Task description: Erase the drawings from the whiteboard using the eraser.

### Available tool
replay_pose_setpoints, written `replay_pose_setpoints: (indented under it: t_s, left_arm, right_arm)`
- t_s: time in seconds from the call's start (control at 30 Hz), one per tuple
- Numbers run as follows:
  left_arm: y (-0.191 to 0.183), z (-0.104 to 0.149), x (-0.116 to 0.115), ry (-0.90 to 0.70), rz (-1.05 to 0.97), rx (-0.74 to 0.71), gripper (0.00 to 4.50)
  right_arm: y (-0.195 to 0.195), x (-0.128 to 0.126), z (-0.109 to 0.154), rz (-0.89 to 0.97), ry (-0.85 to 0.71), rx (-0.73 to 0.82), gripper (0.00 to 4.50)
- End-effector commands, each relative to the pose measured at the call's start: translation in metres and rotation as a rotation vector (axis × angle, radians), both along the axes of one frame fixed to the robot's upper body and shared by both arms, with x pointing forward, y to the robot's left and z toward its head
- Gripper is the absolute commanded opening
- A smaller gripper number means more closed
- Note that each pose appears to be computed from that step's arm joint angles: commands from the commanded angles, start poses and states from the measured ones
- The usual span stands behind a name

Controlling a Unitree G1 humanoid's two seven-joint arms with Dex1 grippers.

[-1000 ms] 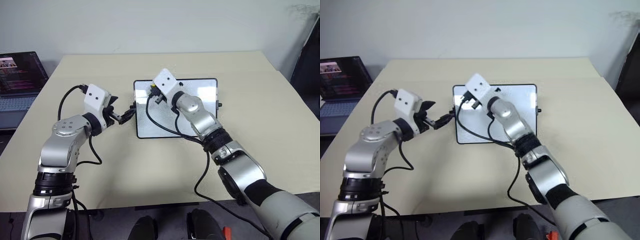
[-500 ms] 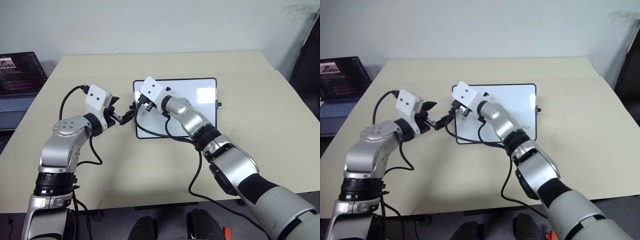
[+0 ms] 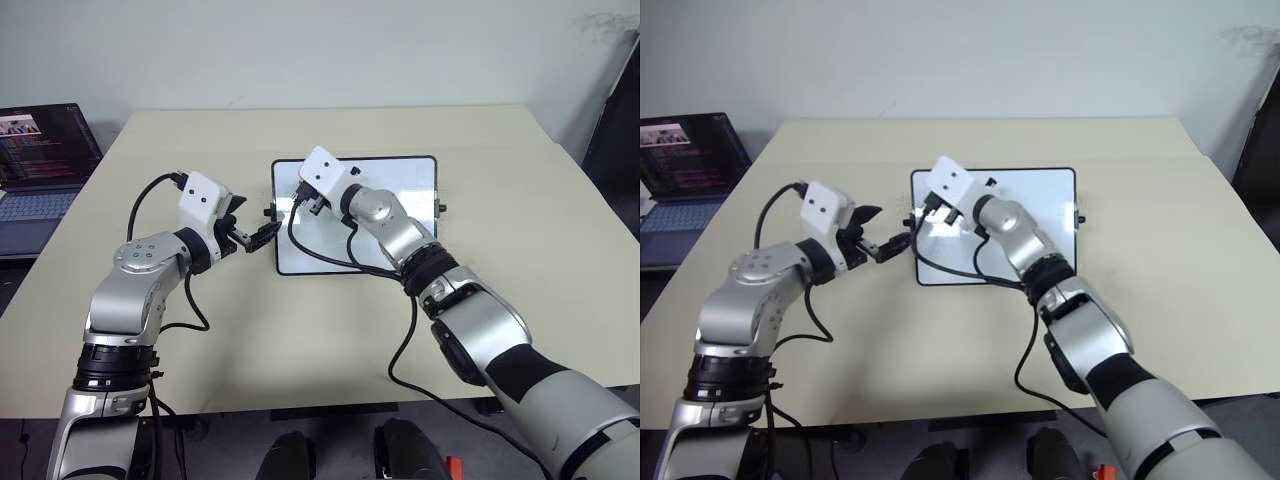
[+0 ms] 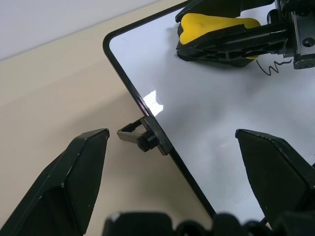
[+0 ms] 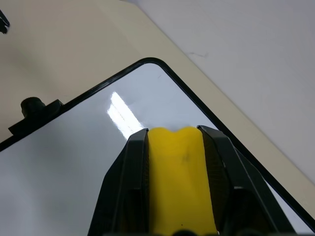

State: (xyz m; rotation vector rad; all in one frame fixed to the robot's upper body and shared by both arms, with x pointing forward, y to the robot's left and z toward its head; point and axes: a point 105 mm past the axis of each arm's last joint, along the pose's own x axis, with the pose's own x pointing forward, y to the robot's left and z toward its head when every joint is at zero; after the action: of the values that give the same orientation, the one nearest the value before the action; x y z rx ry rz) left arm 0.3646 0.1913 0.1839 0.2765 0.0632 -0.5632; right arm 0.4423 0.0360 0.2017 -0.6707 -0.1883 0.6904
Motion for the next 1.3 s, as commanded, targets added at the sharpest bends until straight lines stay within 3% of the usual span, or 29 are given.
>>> replay_pose_setpoints:
  t_s: [0.03, 0.27, 0.53, 0.67, 0.87, 1.3]
  left_arm:
    - [-0.006, 0.019, -0.002, -0.069, -0.022, -0.003, 4.50]
    - [-0.007, 0.019, -0.003, -0.068, -0.028, -0.005, 4.50]
    - [-0.008, 0.020, -0.003, -0.070, -0.031, -0.005, 4.50]
    - [-0.008, 0.020, -0.004, -0.070, -0.032, -0.005, 4.50]
    - [-0.011, 0.020, -0.004, -0.071, -0.038, -0.008, 4.50]
    - [-0.011, 0.018, -0.007, -0.068, -0.035, -0.020, 4.50]
  right_arm:
    - [-0.040, 0.013, -0.027, -0.114, 0.098, -0.043, 1.14]
    - [-0.061, 0.016, -0.035, -0.145, 0.154, -0.029, 1.13]
    - [-0.047, -0.001, -0.053, -0.048, 0.240, -0.034, 1.13]
    - [-0.040, -0.003, -0.034, -0.033, 0.201, 0.028, 1.12]
    - [-0.029, 0.001, 0.014, -0.049, 0.093, 0.171, 1.12]
    - [-0.012, -0.007, 0.013, 0.007, 0.103, 0.243, 1.12]
